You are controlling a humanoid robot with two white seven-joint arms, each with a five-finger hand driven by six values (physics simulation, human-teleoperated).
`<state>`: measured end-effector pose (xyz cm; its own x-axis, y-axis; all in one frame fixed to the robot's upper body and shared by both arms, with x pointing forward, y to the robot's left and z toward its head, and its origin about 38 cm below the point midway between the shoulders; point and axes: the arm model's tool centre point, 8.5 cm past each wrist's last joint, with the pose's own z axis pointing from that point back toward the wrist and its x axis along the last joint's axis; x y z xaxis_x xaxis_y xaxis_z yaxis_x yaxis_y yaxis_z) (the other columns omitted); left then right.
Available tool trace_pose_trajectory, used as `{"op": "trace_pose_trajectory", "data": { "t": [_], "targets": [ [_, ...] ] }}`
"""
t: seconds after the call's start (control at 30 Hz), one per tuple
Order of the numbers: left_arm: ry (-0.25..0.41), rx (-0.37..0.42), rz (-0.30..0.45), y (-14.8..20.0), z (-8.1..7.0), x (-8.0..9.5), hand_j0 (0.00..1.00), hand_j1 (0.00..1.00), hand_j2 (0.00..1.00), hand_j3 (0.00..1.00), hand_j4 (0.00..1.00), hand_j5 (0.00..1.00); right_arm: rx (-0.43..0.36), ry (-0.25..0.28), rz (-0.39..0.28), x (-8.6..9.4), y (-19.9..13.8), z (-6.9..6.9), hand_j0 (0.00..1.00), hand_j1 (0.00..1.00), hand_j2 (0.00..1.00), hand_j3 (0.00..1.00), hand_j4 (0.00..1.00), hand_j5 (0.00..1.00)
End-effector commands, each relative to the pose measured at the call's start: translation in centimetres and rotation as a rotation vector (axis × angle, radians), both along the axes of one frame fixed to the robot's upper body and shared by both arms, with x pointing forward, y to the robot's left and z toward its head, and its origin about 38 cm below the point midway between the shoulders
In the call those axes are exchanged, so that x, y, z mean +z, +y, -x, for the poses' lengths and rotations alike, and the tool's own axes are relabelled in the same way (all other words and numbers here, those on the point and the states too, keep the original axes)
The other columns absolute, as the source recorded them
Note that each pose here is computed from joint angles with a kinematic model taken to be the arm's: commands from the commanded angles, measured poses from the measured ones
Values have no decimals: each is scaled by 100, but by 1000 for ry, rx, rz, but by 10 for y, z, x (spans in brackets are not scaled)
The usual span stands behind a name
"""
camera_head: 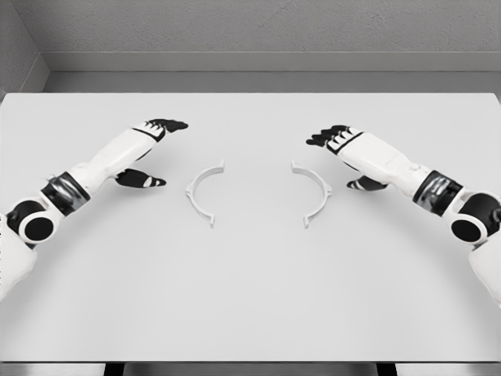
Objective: Assemble PVC drainage pipe clamps
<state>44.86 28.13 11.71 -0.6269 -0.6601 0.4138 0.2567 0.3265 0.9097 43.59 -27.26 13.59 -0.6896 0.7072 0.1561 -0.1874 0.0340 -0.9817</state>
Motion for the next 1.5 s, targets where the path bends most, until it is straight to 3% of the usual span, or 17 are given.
{"op": "trace_pose_trajectory", "data": {
  "t": [0.0, 0.23, 0.87, 1.47],
  "targets": [
    [4, -4, 11, -5, 0, -2, 100, 100, 100, 100, 100, 100, 1, 24, -6, -9, 4, 0, 100, 100, 100, 100, 100, 100],
    [10, -16, 14, -11, 1, -5, 100, 100, 100, 100, 100, 100, -8, 44, 5, -16, 2, -2, 100, 100, 100, 100, 100, 100],
    [13, -52, 19, -34, 3, -12, 100, 100, 100, 100, 100, 100, 30, 36, 0, -16, 21, -2, 100, 100, 100, 100, 100, 100],
    [1, -118, 19, -65, 14, -18, 100, 100, 100, 100, 100, 100, 73, 25, 6, -15, 41, -1, 100, 100, 100, 100, 100, 100]
  ]
}}
